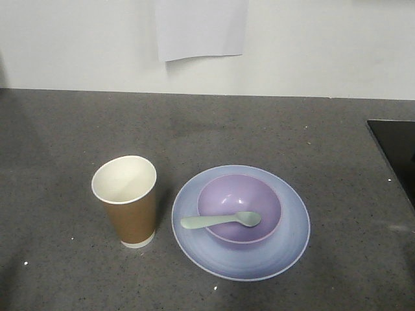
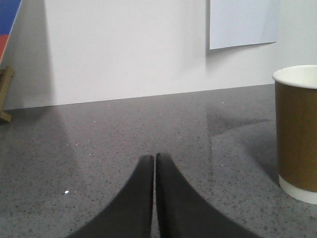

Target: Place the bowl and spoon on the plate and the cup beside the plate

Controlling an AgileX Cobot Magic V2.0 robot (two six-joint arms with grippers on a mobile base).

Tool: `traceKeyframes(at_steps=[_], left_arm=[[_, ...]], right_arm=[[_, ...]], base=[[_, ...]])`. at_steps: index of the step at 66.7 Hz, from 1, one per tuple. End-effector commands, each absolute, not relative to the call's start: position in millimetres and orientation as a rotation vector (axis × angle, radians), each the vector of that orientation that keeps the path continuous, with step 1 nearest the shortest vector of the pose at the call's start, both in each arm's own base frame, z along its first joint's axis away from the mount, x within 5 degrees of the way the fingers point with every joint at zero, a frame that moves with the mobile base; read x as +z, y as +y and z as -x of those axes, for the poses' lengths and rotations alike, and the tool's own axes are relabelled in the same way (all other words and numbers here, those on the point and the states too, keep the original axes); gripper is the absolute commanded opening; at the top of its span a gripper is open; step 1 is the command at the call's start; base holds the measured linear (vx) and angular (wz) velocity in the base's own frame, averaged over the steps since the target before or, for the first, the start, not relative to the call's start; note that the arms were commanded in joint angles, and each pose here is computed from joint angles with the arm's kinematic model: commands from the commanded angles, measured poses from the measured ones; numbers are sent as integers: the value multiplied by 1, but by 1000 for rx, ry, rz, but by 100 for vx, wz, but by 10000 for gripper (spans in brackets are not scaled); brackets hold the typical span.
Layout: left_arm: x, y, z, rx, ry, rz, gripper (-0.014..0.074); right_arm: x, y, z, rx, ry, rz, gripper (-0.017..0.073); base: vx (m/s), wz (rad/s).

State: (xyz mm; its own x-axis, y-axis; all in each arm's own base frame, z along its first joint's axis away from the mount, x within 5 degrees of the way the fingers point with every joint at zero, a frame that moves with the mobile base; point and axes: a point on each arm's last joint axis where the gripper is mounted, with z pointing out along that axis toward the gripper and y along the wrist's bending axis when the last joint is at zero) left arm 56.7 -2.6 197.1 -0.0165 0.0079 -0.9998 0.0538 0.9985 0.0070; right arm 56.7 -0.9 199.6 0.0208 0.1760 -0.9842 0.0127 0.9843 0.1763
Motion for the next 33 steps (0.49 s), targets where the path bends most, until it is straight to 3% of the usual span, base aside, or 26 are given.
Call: traceKeyframes(at_steps=[1,33], left_arm=[[206,-3,-57,-51,1515,-46,-8],[206,-3,-57,-51,1515,-46,-8]], right_arm=[[209,-1,-55,98,1433,-119,-4],[213,-1,-55,58,1386,-80,-3]], base=[[0,0],[0,0]])
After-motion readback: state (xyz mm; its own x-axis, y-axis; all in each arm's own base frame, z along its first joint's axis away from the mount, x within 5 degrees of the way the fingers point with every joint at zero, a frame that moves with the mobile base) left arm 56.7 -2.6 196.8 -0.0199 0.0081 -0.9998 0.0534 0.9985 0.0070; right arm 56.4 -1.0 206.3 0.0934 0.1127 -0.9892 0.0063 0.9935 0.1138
